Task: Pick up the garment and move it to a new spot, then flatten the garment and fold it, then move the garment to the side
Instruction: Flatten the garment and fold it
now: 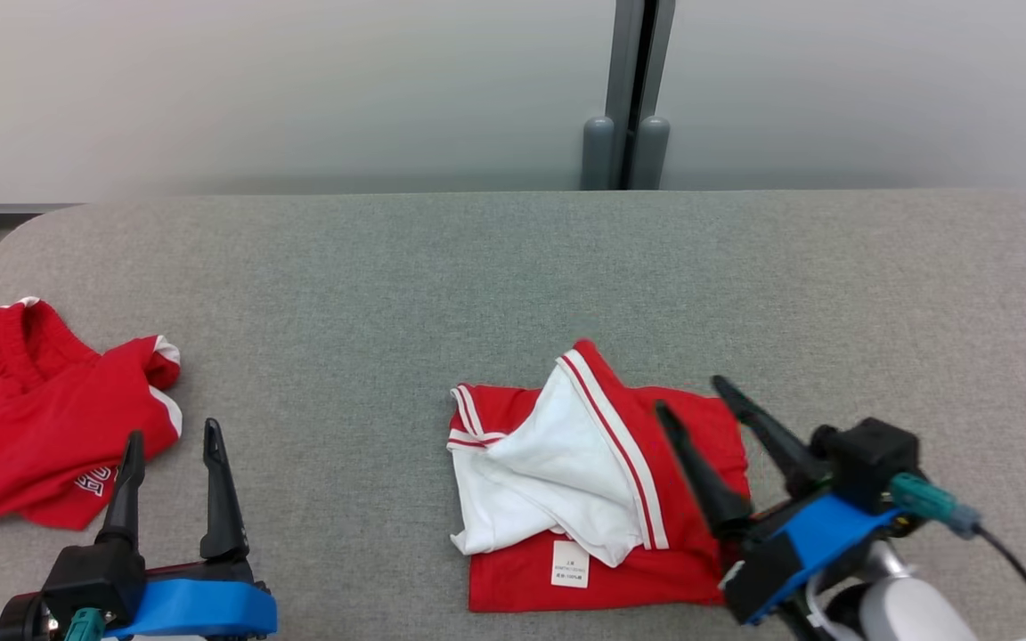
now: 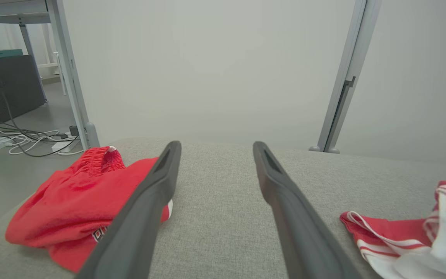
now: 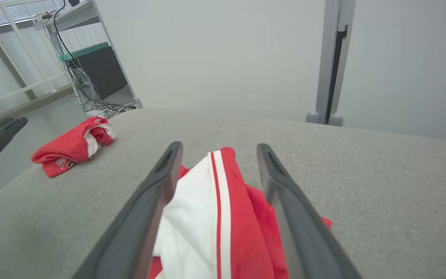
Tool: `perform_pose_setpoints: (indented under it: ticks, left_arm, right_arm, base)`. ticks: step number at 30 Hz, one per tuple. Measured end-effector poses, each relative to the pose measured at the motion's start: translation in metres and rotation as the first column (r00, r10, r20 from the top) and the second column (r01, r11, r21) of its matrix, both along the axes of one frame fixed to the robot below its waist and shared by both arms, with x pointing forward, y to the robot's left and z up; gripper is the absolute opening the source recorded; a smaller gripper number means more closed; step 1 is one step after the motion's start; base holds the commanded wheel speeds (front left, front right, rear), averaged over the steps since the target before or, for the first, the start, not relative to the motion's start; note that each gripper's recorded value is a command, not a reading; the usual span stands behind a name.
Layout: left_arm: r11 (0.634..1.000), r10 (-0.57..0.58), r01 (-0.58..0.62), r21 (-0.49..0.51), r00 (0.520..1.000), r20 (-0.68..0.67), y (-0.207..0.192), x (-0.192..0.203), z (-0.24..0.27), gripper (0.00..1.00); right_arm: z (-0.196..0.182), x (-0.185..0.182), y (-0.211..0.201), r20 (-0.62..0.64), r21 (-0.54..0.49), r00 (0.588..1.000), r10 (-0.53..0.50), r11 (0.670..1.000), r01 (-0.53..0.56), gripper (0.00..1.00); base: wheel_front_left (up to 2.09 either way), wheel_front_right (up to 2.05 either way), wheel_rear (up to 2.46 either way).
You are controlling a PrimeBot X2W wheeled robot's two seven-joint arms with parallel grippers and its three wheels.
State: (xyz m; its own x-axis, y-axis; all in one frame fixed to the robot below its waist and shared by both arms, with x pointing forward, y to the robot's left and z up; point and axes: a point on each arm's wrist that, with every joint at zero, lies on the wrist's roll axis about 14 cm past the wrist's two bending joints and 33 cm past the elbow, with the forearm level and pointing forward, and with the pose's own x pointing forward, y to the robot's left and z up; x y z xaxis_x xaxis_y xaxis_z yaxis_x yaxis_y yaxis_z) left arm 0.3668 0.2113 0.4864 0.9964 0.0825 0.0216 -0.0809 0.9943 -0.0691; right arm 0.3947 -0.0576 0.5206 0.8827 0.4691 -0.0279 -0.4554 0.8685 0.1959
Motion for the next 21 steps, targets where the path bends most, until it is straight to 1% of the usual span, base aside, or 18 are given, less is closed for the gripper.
perform_pose_setpoints:
  ticks: [5,9,16,21]
  left_arm:
    - [1.0,0.0,0.0,0.0,1.0,0.001,0.0,-0.001,0.0,1.0]
    - [1.0,0.002,-0.002,-0.002,1.0,-0.001,0.0,-0.003,0.0,1.0]
    - [1.0,0.012,-0.012,-0.001,1.0,-0.001,0.003,-0.007,0.0,1.0]
    - [1.0,0.022,-0.022,0.0,1.0,-0.007,0.006,-0.009,-0.002,1.0]
  right_arm:
    - [-0.001,0.004,-0.048,-0.003,-0.043,0.993,-0.115,0.992,0.115,1.0]
    - [-0.002,0.004,-0.072,-0.008,-0.061,0.984,-0.177,0.982,0.177,1.0]
    - [-0.013,0.005,-0.08,-0.046,-0.072,0.979,-0.199,0.978,0.196,1.0]
    - [-0.016,0.013,-0.069,-0.062,-0.085,0.984,-0.165,0.983,0.16,1.0]
  base:
    - [0.0,0.0,0.0]
    - [0.0,0.0,0.0]
    - [0.0,0.0,0.0]
    - [0.0,0.0,0.0]
